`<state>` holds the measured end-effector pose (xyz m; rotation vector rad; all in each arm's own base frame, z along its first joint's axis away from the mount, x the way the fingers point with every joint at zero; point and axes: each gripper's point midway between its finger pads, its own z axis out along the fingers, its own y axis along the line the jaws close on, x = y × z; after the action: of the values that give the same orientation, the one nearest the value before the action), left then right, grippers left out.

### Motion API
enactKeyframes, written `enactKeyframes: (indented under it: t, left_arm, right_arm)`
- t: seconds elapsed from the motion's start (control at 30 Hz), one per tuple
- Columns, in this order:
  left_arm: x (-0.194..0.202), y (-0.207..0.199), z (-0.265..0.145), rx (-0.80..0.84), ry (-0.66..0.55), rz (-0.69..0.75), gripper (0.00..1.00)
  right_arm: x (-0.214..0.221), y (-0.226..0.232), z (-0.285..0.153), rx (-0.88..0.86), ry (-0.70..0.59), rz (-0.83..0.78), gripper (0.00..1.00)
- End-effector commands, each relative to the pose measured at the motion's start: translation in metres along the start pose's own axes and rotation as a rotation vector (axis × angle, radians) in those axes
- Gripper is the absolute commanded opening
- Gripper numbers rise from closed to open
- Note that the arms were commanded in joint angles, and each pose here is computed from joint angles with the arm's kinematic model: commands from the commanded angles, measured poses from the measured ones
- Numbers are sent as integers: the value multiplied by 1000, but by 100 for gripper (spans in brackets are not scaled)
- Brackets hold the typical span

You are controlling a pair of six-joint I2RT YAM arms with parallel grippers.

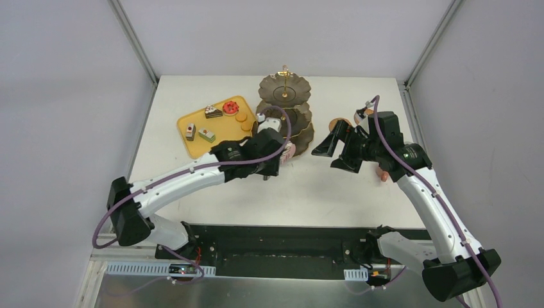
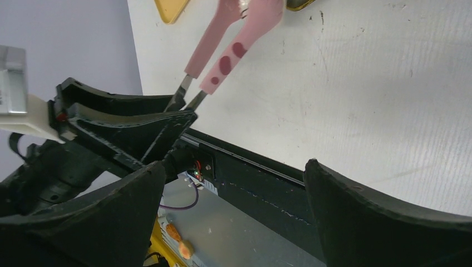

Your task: Serve the afternoon tea

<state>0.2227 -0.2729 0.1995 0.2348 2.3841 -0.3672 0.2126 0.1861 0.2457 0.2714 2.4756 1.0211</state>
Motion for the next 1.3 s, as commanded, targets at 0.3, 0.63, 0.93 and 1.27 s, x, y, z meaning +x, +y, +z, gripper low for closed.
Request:
enactKeyframes:
  t: [0.3,0.63,0.93,1.27]
  left_arm:
    - [-25,-46,45,-47,-212,40,28]
    - [-32,-59,72,-107,-202,91,28]
    - [-38,-58,92,-133,-187,94,29]
    - [-37,-61,103,-124,-158,102,39]
  right_arm:
    - [5,1,-19,-10,-45,-1,99]
    - [5,2,-26,-12,-68,-4,99]
    - [6,4,-29,-14,-65,-11,99]
    - [7,2,-31,-4,-62,-15,99]
